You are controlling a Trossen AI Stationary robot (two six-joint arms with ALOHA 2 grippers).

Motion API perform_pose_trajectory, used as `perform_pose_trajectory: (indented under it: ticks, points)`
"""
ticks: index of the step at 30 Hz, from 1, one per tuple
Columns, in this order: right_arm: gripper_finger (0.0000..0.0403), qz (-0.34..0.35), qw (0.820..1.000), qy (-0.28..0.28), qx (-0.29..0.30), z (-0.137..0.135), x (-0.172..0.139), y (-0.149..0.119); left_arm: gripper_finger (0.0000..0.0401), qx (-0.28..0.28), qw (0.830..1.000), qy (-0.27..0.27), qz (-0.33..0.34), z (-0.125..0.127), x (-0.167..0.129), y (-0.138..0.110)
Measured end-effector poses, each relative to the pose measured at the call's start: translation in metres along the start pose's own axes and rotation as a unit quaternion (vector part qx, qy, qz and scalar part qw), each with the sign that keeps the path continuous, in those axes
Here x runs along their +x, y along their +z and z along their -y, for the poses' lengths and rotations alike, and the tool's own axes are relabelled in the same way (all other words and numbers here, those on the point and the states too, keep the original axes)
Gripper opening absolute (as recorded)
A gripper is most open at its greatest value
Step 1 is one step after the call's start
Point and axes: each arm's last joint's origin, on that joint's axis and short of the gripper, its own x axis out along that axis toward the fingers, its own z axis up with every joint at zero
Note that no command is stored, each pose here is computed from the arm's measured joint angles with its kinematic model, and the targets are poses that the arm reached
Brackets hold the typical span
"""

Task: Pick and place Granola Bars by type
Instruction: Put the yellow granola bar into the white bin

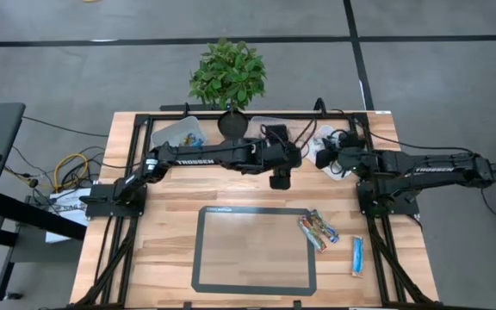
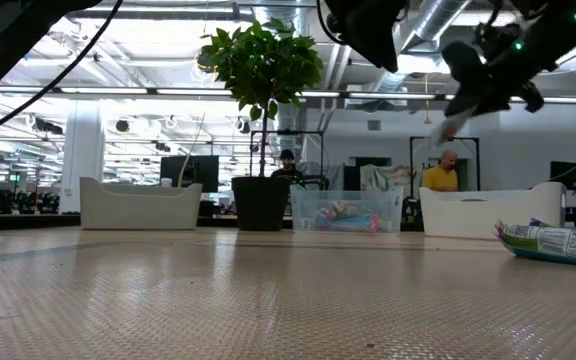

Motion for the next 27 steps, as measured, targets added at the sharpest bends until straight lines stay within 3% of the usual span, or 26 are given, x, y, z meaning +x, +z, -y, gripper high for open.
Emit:
perform_pose_trajectory:
  ticks: [9,20,23,27]
  points:
    - [0.0076,-0.065,0.994,-0.084,-0.002,0.019,-0.003,-0.02,0.0268,0.036,0.992,-0.122,-0.026,0.026,0.002,-0.012]
    - [0.0078,-0.075,0.992,-0.105,-0.002,0.03,0.011,-0.061,0.0268,0.027,0.986,-0.155,-0.053,0.042,0.026,-0.031]
    - [0.0098,-0.082,0.991,-0.102,-0.008,0.031,0.014,-0.068,0.0268,0.017,0.984,-0.169,-0.052,0.046,0.03,-0.034]
    - [0.0157,-0.079,0.992,-0.097,-0.014,0.032,0.016,-0.074,0.0268,0.017,0.982,-0.176,-0.059,0.054,0.038,-0.041]
